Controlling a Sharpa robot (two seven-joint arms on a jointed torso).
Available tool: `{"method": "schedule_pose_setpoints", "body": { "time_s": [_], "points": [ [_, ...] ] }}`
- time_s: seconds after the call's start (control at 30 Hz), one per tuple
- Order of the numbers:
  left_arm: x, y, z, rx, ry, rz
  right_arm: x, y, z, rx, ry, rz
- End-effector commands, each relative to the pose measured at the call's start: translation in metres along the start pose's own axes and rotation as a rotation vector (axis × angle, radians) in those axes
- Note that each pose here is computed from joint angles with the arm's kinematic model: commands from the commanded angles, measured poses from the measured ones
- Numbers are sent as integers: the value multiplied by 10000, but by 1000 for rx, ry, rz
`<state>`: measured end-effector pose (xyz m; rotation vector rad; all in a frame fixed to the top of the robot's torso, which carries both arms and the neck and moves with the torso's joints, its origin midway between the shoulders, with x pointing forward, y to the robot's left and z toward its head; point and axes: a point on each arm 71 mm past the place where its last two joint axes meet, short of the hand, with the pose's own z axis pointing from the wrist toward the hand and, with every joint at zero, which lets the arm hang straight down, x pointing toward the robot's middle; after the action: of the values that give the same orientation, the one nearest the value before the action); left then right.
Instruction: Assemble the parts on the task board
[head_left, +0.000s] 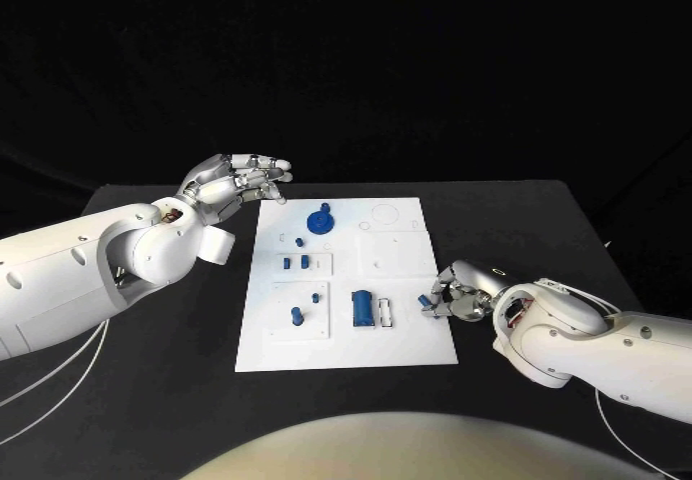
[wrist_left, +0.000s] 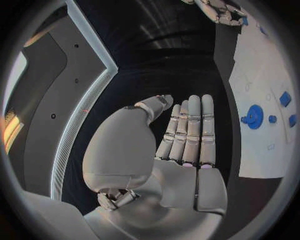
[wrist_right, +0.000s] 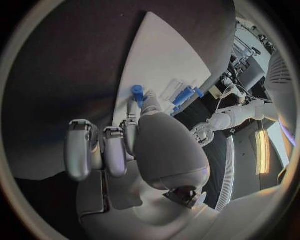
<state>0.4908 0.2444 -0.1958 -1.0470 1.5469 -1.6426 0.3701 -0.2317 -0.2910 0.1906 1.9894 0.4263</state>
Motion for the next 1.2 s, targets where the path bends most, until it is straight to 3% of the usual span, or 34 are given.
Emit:
{"method": "schedule_pose_setpoints", "body": {
  "time_s": [0.03,0.67,1.03,1.2],
  "points": [
    [24,-6,2,4,17,-8,86,20,-3,-10,32,-64],
    [27,-4,-2,-2,19,-6,141,125,6,-37,35,-133],
    [36,-2,6,-2,20,-6,14,326,-64,-90,-31,-42],
    [40,-1,9,-2,22,-6,12,436,-64,-99,-16,28]
  ]
}}
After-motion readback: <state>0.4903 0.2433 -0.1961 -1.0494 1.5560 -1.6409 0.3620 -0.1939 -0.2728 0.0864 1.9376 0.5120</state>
